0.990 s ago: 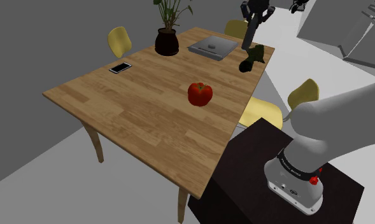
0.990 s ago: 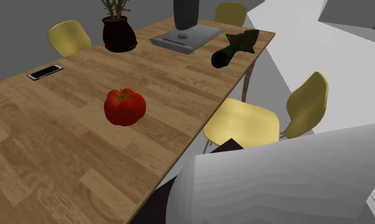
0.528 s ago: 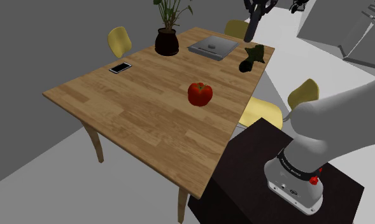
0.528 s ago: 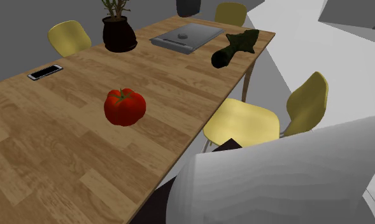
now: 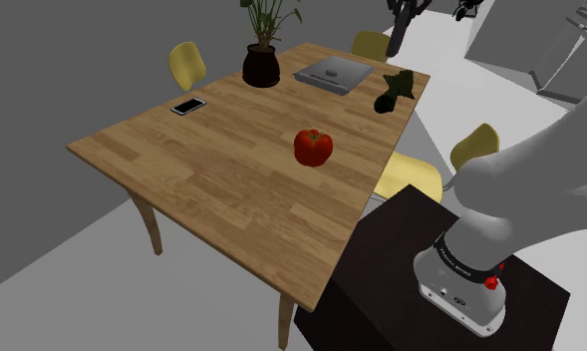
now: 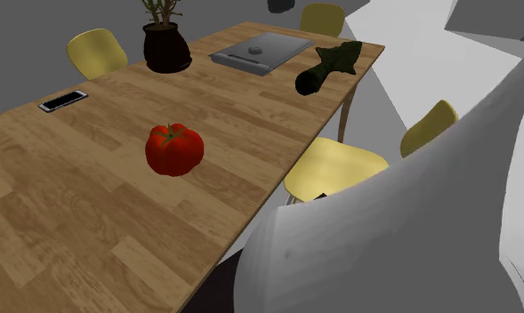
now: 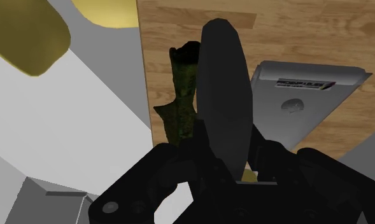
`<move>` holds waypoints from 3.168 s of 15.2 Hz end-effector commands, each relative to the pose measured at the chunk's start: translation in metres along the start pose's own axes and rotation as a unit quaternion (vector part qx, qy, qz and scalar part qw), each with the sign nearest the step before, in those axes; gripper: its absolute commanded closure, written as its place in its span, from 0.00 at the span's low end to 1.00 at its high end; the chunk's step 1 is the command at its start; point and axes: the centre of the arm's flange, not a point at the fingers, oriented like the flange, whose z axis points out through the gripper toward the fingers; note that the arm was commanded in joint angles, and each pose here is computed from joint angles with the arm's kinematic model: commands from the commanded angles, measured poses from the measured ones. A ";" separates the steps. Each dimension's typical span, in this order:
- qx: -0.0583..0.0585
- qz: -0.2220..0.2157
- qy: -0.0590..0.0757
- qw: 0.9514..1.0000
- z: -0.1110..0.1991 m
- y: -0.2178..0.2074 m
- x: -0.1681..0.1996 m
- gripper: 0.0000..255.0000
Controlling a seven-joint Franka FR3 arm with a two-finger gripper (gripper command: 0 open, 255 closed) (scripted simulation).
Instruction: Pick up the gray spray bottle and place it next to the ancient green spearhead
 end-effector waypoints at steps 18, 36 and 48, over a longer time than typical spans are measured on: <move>0.000 0.000 0.000 1.000 0.115 -0.033 0.144 1.00; 0.000 0.000 0.000 1.000 0.196 -0.032 0.095 1.00; 0.000 0.000 0.000 1.000 0.250 -0.032 0.062 1.00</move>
